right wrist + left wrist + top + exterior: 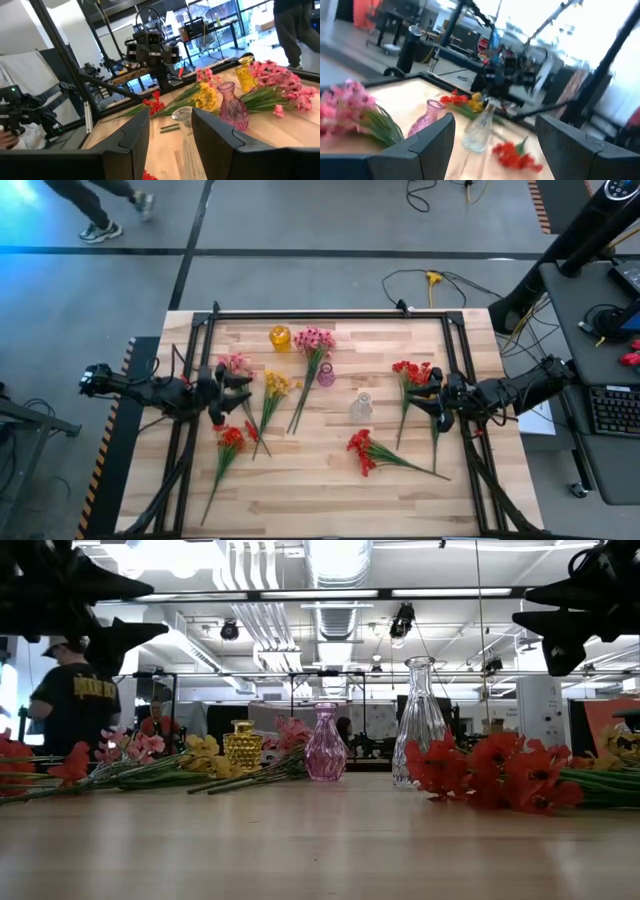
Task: Sort flowers into vase by color
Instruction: Put the bottom right red flowers into the transparent vase
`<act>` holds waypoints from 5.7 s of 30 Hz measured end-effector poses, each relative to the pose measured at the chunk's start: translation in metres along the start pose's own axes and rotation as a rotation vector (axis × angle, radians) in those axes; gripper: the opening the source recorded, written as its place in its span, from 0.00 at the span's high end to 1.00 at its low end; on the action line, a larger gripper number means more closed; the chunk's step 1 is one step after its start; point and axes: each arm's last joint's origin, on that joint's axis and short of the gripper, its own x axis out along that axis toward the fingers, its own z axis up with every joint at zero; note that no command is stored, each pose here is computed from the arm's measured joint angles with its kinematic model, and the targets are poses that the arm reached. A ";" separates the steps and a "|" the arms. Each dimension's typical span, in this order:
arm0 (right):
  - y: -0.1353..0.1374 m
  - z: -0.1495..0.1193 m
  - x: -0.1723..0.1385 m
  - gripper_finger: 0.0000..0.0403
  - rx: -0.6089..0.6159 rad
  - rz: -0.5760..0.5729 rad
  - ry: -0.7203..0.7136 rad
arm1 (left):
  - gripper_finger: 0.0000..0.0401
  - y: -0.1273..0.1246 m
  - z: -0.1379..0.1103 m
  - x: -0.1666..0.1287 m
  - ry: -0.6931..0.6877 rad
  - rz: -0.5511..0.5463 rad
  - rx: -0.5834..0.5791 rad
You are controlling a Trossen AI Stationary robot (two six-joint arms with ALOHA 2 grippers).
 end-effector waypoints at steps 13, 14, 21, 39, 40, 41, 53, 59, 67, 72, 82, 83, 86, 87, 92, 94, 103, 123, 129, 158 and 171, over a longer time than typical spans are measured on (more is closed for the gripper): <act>-0.002 0.003 0.000 0.69 0.060 -0.096 -0.061 | 0.36 0.001 0.004 0.000 -0.059 0.052 -0.058; -0.002 0.005 0.000 0.69 0.067 -0.088 -0.072 | 0.36 0.001 0.004 0.000 -0.065 0.071 -0.055; 0.003 0.012 0.004 0.69 0.106 -0.053 -0.141 | 0.36 0.003 0.001 0.001 -0.054 0.113 -0.038; 0.039 0.036 0.060 0.70 -0.070 -0.128 0.063 | 0.37 -0.012 0.016 0.007 -0.167 -0.082 0.117; 0.043 0.041 0.065 0.70 -0.088 -0.153 0.102 | 0.37 -0.013 0.018 0.008 -0.159 -0.077 0.139; 0.046 0.046 0.069 0.70 -0.103 -0.184 0.146 | 0.38 -0.015 0.020 0.009 -0.152 -0.073 0.164; 0.073 0.090 0.096 0.70 -0.196 -0.498 0.607 | 0.46 -0.037 0.060 0.026 0.140 0.246 0.499; 0.081 0.089 0.107 0.70 -0.245 -0.502 0.820 | 0.46 -0.048 0.070 0.039 0.221 0.281 0.622; 0.087 0.057 0.124 0.66 -0.174 -0.450 1.065 | 0.46 -0.055 0.070 0.055 0.254 0.358 0.720; 0.090 0.029 0.133 0.51 -0.136 -0.490 1.160 | 0.46 -0.054 0.062 0.062 0.297 0.369 0.746; 0.109 -0.024 0.141 0.29 -0.209 -0.464 1.309 | 0.46 -0.053 0.056 0.067 0.299 0.450 0.749; 0.111 -0.029 0.142 0.29 -0.209 -0.458 1.308 | 0.46 -0.053 0.056 0.067 0.294 0.463 0.744; 0.117 -0.042 0.145 0.31 -0.213 -0.436 1.304 | 0.46 -0.052 0.056 0.068 0.290 0.469 0.725; 0.119 -0.046 0.146 0.31 -0.212 -0.430 1.301 | 0.46 -0.052 0.056 0.068 0.289 0.469 0.720; 0.121 -0.065 0.149 0.33 -0.210 -0.444 1.316 | 0.46 -0.052 0.055 0.068 0.287 0.470 0.703; 0.120 -0.072 0.151 0.33 -0.213 -0.456 1.330 | 0.46 -0.052 0.054 0.069 0.291 0.471 0.701; 0.117 -0.087 0.152 0.35 -0.233 -0.479 1.366 | 0.46 -0.052 0.049 0.072 0.310 0.478 0.699; 0.116 -0.090 0.152 0.91 -0.253 -0.441 1.387 | 0.46 -0.052 0.044 0.076 0.321 0.488 0.677; 0.122 -0.071 0.149 0.95 -0.233 -0.381 1.366 | 0.46 -0.052 0.044 0.076 0.314 0.486 0.671; 0.156 0.078 0.159 0.95 -0.465 0.004 0.206 | 0.46 -0.053 0.046 0.077 0.293 0.481 0.653; 0.100 0.091 0.157 0.95 -0.417 -0.116 -0.190 | 0.46 -0.054 0.046 0.077 0.289 0.476 0.634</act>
